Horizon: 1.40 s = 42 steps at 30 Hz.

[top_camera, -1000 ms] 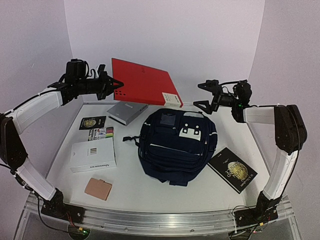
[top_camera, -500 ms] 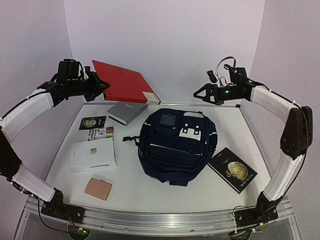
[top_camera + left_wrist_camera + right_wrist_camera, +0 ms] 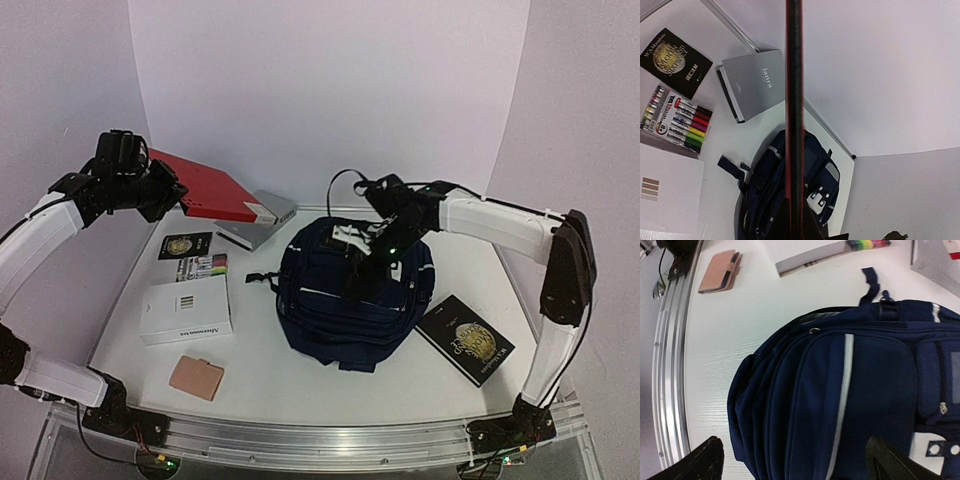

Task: Pack the student bag
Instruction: Place the files in the student bag.

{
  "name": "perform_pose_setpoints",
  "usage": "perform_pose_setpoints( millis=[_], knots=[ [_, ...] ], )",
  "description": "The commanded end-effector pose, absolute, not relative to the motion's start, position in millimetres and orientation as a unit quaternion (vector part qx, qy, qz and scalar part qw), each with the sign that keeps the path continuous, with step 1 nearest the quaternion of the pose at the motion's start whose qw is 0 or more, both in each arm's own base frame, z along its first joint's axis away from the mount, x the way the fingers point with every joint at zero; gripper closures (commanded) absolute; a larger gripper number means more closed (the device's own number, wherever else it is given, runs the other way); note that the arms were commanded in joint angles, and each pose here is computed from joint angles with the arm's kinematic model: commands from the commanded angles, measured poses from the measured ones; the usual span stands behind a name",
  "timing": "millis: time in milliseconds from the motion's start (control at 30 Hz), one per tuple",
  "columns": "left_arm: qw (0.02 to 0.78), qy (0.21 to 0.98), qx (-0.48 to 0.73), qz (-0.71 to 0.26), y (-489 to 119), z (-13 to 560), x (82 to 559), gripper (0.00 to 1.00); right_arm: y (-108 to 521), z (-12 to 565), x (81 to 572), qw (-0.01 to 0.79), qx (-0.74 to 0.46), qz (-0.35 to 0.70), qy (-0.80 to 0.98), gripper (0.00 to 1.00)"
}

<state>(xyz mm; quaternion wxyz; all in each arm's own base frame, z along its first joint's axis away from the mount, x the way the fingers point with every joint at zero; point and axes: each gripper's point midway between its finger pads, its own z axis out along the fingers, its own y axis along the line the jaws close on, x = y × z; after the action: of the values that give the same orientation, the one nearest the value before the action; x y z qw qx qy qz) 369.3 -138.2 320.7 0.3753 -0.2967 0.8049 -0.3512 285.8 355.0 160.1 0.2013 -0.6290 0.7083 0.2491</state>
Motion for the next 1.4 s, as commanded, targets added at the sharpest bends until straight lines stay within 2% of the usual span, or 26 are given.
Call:
perform_pose_setpoints(
  millis=[0,167,233,300,367,433,500,667,767,867,900,1000,1067,1167,1367],
  knots=[
    [0.424,0.774,-0.297,-0.365,-128.1,363.0,364.8,1.00,374.9,115.4,272.4,0.173,-0.663,0.202,0.700,0.02],
    [0.449,0.769,-0.291,-0.349,-119.2,373.2,361.0,1.00,403.6,88.3,306.0,0.207,-0.614,0.163,0.743,0.05],
    [0.447,0.772,-0.287,-0.349,-119.6,376.3,358.7,1.00,409.7,79.5,323.2,0.223,-0.589,0.144,0.763,0.12],
    [0.445,0.774,-0.287,-0.346,-118.7,375.3,356.2,1.00,413.9,67.1,342.6,0.241,-0.562,0.115,0.783,0.25],
    [0.447,0.773,-0.288,-0.346,-117.5,374.4,354.8,1.00,415.7,59.4,361.9,0.257,-0.524,0.090,0.807,0.44],
    [0.452,0.772,-0.284,-0.345,-116.7,376.7,353.5,1.00,415.2,56.3,378.5,0.267,-0.478,0.084,0.833,0.56],
    [0.452,0.777,-0.276,-0.341,-117.5,375.5,353.8,1.00,411.6,52.7,396.1,0.270,-0.417,0.100,0.862,0.75],
    [0.436,0.793,-0.243,-0.349,-130.6,368.4,356.5,1.00,391.9,47.0,449.7,0.277,-0.283,0.125,0.910,0.99],
    [0.418,0.803,-0.226,-0.360,-141.6,362.2,359.0,1.00,392.6,71.5,471.4,0.297,-0.252,0.154,0.908,0.99],
    [0.411,0.805,-0.222,-0.364,-145.4,357.7,361.5,1.00,388.0,104.9,482.2,0.322,-0.255,0.172,0.896,0.91],
    [0.411,0.805,-0.223,-0.364,-145.7,356.2,362.5,1.00,385.5,114.1,483.7,0.329,-0.259,0.173,0.891,0.86],
    [0.411,0.805,-0.223,-0.365,-147.1,353.1,366.1,1.00,384.3,142.5,474.4,0.340,-0.296,0.190,0.872,0.62],
    [0.410,0.807,-0.220,-0.365,-148.9,350.9,369.0,1.00,382.9,151.7,457.7,0.335,-0.339,0.197,0.857,0.54],
    [0.410,0.808,-0.217,-0.365,-150.4,349.9,371.2,1.00,375.5,142.5,438.5,0.307,-0.372,0.189,0.855,0.49],
    [0.419,0.798,-0.217,-0.375,-150.9,350.1,371.9,1.00,374.6,117.1,423.9,0.265,-0.396,0.172,0.862,0.48]
  ],
)
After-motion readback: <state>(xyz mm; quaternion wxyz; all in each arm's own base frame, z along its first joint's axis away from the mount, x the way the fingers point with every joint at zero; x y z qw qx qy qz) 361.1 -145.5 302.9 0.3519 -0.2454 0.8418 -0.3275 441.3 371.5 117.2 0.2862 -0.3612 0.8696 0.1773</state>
